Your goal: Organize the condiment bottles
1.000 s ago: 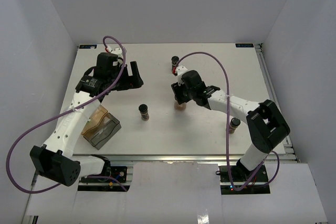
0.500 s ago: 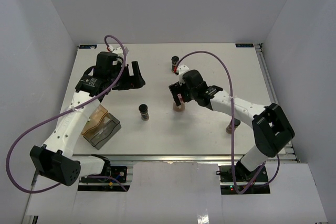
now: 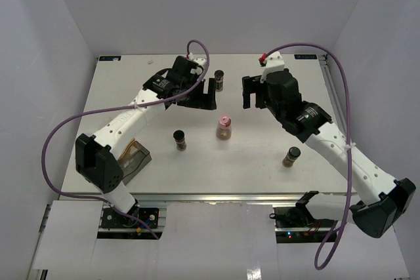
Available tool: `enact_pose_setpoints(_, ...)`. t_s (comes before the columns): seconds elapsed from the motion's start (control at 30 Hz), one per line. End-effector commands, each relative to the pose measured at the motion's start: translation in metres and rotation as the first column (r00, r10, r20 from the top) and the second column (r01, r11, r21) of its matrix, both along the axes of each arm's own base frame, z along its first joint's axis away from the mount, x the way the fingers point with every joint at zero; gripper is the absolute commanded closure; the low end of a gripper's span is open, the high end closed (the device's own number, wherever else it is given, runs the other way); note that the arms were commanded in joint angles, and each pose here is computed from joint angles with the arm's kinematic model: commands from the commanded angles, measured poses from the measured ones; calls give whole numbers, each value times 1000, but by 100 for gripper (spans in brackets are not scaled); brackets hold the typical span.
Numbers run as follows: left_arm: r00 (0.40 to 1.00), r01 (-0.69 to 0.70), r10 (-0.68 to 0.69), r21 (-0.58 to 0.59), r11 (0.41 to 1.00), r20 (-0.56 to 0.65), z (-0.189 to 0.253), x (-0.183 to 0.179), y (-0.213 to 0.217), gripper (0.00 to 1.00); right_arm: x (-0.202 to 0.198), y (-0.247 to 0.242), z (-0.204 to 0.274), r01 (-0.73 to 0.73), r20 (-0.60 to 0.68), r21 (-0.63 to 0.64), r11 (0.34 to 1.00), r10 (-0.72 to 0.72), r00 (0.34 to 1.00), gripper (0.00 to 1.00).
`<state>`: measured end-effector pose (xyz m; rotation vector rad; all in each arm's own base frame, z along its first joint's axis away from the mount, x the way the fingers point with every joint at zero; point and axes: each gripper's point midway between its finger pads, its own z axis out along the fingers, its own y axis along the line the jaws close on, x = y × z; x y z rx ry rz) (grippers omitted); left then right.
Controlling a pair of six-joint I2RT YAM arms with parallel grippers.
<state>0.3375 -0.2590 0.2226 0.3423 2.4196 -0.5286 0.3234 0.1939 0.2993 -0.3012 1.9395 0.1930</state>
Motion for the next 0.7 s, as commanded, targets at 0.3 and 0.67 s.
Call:
enact_pose_setpoints(0.3, 998, 59, -57, 148, 987, -22, -35, 0, -76, 9, -66, -96, 57, 183, 202, 146, 972, -211, 957, 4)
enact_pose_setpoints(0.67, 999, 25, -13, 263, 965, -46, -72, 4, -91, 11, -82, -110, 69, 170, 249, 174, 970, -211, 945, 3)
